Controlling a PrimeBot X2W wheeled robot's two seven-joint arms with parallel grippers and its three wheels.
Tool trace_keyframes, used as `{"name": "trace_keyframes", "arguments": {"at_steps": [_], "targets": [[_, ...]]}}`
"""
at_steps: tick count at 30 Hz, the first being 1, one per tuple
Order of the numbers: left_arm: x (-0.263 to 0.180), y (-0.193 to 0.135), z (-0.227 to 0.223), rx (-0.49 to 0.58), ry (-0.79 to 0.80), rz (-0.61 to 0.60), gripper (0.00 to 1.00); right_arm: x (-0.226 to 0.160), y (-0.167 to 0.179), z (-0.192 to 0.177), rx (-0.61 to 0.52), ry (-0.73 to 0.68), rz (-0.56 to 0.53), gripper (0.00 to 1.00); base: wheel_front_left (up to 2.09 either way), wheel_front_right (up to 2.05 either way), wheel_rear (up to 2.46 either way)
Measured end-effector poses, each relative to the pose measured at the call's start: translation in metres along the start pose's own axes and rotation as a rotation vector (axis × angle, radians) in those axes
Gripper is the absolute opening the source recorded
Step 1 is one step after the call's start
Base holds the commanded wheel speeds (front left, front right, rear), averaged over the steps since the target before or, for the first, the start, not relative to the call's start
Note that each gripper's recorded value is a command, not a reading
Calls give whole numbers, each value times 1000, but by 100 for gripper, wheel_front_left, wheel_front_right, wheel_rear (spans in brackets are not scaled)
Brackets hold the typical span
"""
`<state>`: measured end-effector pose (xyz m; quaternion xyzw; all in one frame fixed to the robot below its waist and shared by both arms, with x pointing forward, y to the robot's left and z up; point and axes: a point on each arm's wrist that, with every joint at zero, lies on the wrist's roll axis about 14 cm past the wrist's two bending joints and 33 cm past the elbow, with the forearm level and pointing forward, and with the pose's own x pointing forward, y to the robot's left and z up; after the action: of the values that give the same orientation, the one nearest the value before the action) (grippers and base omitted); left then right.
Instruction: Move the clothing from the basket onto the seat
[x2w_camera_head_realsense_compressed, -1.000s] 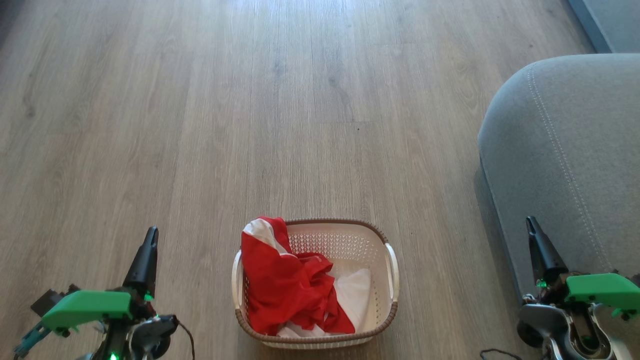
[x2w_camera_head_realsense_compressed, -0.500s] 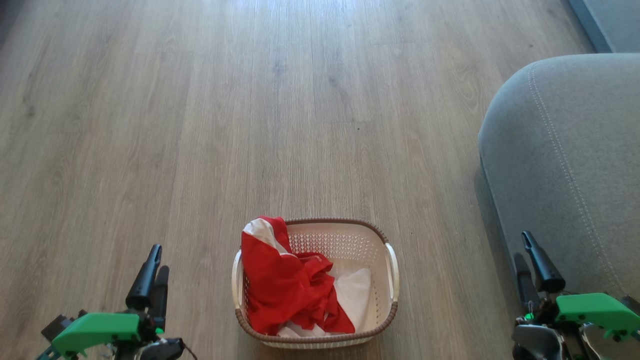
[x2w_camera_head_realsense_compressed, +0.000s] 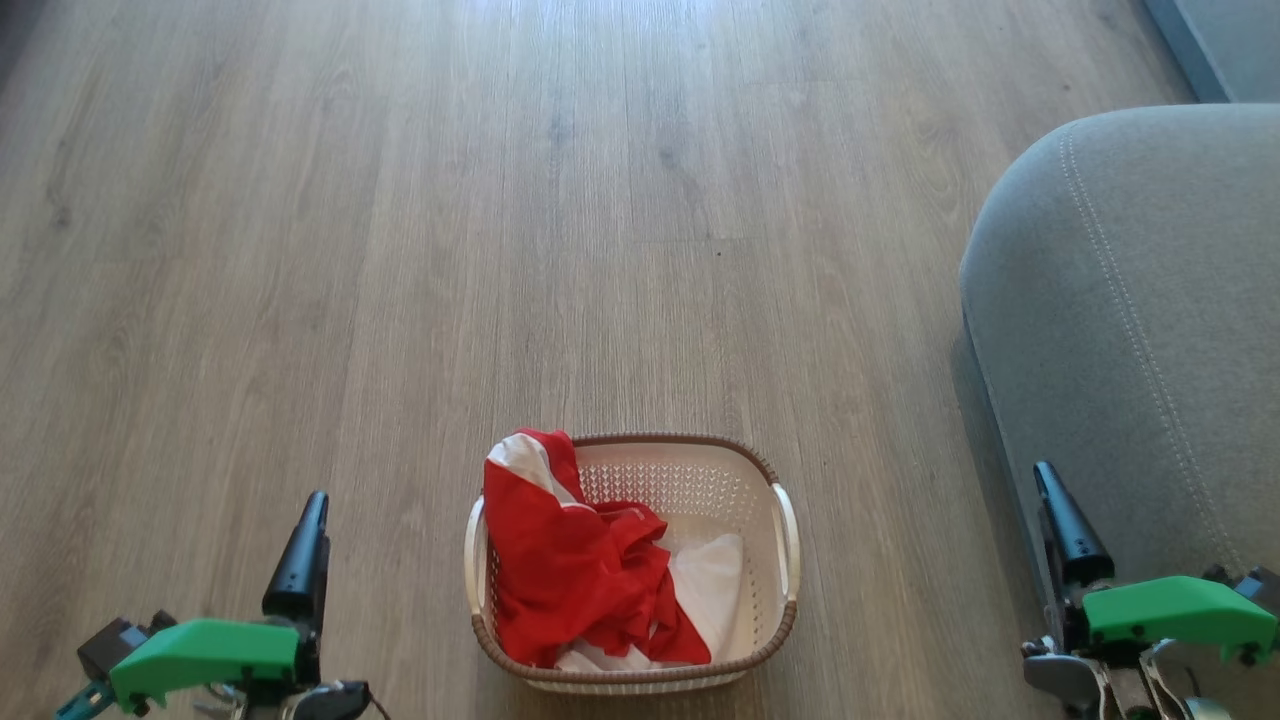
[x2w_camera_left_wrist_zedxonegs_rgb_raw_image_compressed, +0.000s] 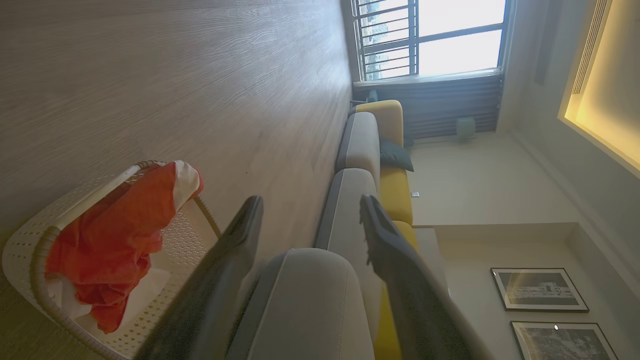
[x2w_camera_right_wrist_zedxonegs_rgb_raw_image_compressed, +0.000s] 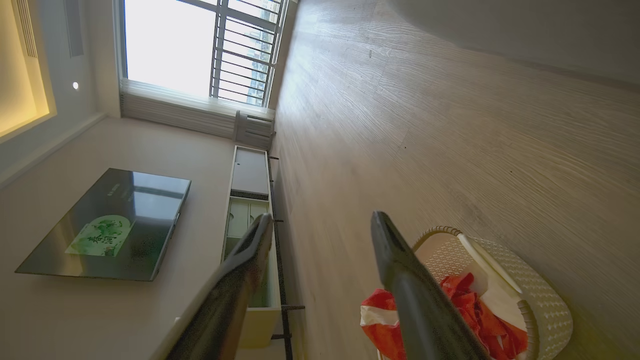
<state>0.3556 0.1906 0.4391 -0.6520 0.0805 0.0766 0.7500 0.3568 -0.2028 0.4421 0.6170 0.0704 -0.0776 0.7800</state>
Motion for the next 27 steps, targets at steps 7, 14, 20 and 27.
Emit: {"name": "trace_keyframes", "arguments": {"at_steps": [7, 14, 20, 27], "targets": [[1, 0, 0, 91, -5, 10, 100, 0, 0, -3, -120, 7, -3, 100, 0, 0, 0], [1, 0, -2, 161, -7, 14, 100, 2, 1, -7, -226, 15, 0, 100, 0, 0, 0], [1, 0, -1, 221, -16, 17, 100, 5, 6, -6, -296, 7, 12, 100, 0, 0, 0], [0, 0, 1, 284, -33, 23, 100, 5, 3, -11, -355, 16, 8, 100, 0, 0, 0]]}}
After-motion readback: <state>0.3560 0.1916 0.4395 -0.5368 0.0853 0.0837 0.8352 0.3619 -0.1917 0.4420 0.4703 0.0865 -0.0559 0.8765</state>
